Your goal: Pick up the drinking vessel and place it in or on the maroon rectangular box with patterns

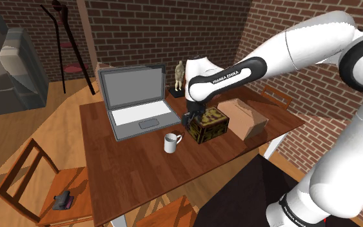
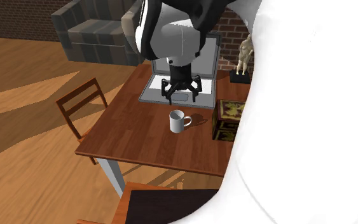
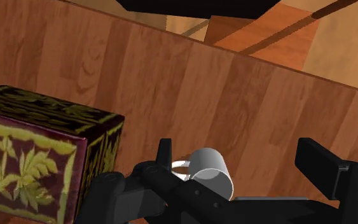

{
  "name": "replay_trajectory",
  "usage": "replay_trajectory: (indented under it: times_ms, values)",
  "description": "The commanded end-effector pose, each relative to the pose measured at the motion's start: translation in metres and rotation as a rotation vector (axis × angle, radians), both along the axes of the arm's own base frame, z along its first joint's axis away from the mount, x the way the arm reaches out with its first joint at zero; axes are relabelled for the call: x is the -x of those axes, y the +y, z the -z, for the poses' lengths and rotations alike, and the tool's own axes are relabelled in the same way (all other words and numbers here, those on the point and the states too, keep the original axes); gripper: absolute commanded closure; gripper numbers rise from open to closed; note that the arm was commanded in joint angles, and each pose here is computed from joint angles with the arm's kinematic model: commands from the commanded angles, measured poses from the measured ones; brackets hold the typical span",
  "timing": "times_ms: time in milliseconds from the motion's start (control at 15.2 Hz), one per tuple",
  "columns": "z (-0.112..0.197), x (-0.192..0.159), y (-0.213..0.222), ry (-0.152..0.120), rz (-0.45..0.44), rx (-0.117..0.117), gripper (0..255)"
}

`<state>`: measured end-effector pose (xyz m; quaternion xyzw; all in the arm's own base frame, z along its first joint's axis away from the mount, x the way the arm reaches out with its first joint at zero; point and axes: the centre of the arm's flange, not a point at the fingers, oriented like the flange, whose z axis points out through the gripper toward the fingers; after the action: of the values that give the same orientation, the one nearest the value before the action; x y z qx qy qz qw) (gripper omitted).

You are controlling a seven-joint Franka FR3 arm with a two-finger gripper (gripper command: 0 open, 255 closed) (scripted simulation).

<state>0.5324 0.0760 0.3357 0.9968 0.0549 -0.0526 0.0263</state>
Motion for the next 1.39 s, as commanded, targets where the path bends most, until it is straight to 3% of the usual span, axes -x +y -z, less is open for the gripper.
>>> replay_trajectory:
  times_ms: [0,1056,1320]
  values:
    - [0.021,-0.018,0.007,0.006,0.005,-0.002,0]
    - [0.186,-0.149,0.054,0.061,0.037,-0.016,0]
    - [0.207,-0.15,0.055,0.063,0.038,-0.016,0]
